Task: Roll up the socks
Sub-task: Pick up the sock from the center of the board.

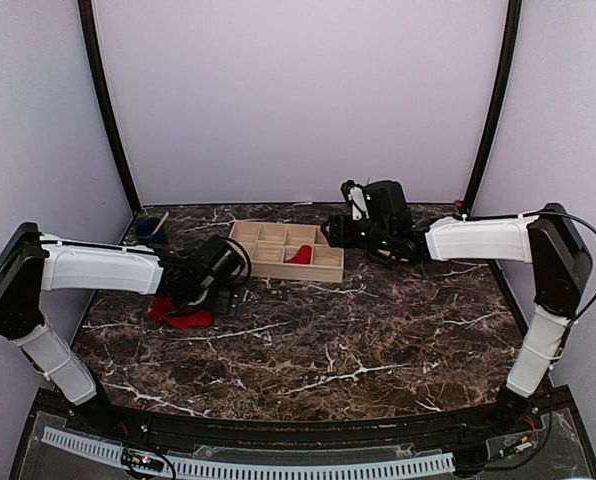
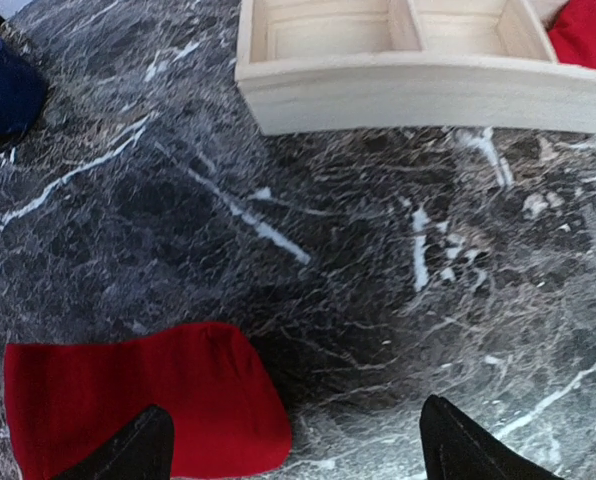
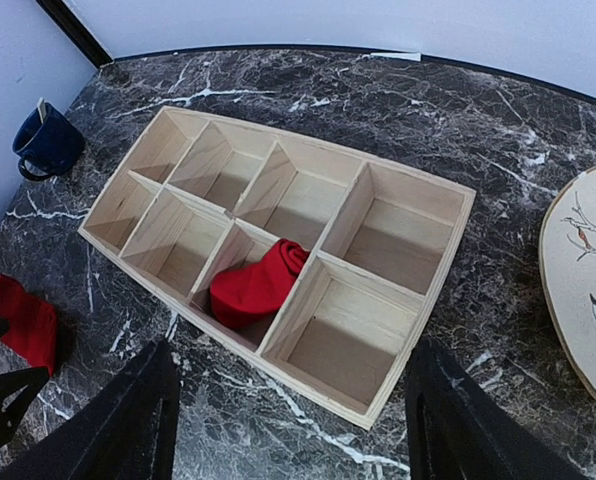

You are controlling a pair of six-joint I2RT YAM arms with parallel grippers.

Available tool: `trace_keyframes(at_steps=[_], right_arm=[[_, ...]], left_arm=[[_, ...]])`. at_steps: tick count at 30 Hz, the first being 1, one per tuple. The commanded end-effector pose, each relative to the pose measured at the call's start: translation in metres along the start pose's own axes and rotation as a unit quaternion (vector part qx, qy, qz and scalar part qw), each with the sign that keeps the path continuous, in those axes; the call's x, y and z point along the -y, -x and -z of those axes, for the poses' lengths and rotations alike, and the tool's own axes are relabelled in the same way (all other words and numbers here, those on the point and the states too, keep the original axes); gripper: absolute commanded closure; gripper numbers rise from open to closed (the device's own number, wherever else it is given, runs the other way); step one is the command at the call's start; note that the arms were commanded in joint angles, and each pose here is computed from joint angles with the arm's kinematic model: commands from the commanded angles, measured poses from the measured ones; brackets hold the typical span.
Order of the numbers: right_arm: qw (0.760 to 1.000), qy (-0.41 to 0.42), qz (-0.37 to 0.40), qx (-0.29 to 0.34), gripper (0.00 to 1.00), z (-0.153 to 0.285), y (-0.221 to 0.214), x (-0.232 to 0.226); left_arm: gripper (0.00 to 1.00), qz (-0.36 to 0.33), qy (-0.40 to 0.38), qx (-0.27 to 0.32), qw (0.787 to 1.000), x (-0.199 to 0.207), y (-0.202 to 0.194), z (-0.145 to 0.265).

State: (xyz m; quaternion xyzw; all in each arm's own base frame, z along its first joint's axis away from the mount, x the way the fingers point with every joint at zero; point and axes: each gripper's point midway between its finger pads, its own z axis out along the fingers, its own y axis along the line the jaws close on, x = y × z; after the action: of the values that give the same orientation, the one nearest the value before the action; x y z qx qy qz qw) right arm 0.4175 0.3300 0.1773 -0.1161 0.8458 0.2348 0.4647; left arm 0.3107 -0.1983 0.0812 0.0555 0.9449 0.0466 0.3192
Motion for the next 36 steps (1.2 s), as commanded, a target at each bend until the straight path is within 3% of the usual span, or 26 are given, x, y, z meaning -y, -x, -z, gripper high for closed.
trace_keyframes(at_steps=[1, 16, 20, 28, 36], right_arm=[[1.0, 0.013, -0.011, -0.007, 0.29, 0.005, 0.001, -0.011], [0.999, 0.02, -0.029, -0.012, 0.3, 0.021, -0.016, -0.009], [0.999, 0.024, -0.03, -0.014, 0.3, 0.022, -0.018, -0.011], [0.999, 0.023, -0.032, -0.012, 0.3, 0.026, -0.019, -0.01], [0.999, 0.013, -0.028, -0.01, 0.31, 0.034, -0.02, -0.005]], left_arm=[[0.13, 0.003, 0.066, -0.03, 0.997, -0.023, -0.013, 0.001], [0.25, -0.024, 0.095, -0.079, 0.992, -0.014, -0.029, -0.026], [0.38, -0.025, 0.102, -0.09, 0.99, -0.016, -0.037, -0.03], [0.44, -0.032, 0.114, -0.107, 0.987, -0.02, -0.053, -0.039], [0.64, -0.025, 0.103, -0.128, 0.986, -0.024, -0.073, -0.047]])
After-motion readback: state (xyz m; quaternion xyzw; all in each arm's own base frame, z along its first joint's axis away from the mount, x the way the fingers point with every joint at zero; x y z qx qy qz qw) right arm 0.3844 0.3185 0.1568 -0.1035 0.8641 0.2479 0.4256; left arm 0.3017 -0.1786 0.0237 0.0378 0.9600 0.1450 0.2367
